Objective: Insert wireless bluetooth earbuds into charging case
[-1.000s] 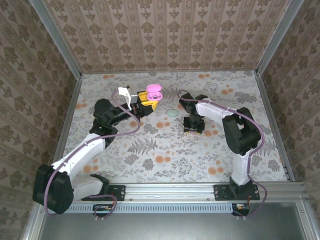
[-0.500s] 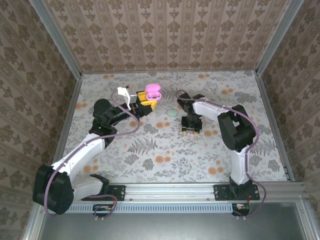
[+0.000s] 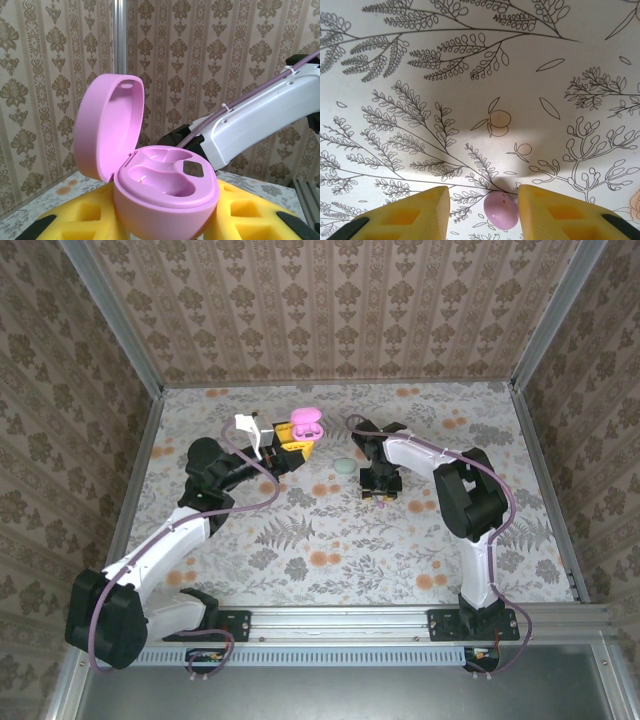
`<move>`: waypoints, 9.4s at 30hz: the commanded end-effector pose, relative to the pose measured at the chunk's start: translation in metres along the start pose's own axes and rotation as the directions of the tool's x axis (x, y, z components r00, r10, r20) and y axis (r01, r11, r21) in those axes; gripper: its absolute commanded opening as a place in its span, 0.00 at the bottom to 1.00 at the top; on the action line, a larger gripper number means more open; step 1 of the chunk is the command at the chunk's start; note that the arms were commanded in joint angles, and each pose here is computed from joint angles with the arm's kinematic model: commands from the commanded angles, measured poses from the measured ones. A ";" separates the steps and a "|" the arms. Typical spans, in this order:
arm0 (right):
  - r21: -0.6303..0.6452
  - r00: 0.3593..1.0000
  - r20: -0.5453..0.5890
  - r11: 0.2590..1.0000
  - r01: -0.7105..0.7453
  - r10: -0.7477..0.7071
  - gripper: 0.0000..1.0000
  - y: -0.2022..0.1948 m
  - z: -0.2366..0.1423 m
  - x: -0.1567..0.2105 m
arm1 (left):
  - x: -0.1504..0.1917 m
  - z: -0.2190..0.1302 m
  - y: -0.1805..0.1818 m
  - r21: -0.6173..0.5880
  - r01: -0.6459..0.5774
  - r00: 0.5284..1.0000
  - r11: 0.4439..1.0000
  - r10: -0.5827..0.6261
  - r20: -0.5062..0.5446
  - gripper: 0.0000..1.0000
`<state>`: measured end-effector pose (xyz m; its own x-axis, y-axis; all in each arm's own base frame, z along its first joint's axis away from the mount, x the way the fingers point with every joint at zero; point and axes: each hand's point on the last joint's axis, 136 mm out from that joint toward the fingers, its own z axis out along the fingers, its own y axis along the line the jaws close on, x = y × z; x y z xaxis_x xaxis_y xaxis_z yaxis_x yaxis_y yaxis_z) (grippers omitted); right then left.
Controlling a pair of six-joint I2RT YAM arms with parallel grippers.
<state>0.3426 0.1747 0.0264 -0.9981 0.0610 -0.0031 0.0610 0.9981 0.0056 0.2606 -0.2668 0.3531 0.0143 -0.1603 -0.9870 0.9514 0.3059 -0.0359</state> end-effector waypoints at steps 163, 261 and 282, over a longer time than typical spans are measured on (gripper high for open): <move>-0.844 0.892 0.452 0.334 0.420 0.021 0.23 0.117 -0.336 0.041 | 0.033 0.024 -0.005 0.070 -0.007 0.995 0.997 0.014 -0.099 0.26; -0.679 0.732 0.648 0.594 0.431 0.210 0.43 0.050 -0.360 0.053 | 0.020 0.025 -0.002 0.035 -0.024 0.999 0.999 0.025 -0.041 0.26; -0.312 0.642 0.230 0.680 -0.663 0.731 0.46 -0.256 -0.056 0.046 | 0.013 0.022 -0.008 0.044 -0.040 0.999 0.998 0.041 -0.036 0.26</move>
<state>0.2663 -0.0640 0.0792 -0.5901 0.7871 -0.1796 0.7208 0.6138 0.3220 0.2640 -0.2937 0.3213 -0.0205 -0.0845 -0.9962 0.9616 0.2710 -0.0427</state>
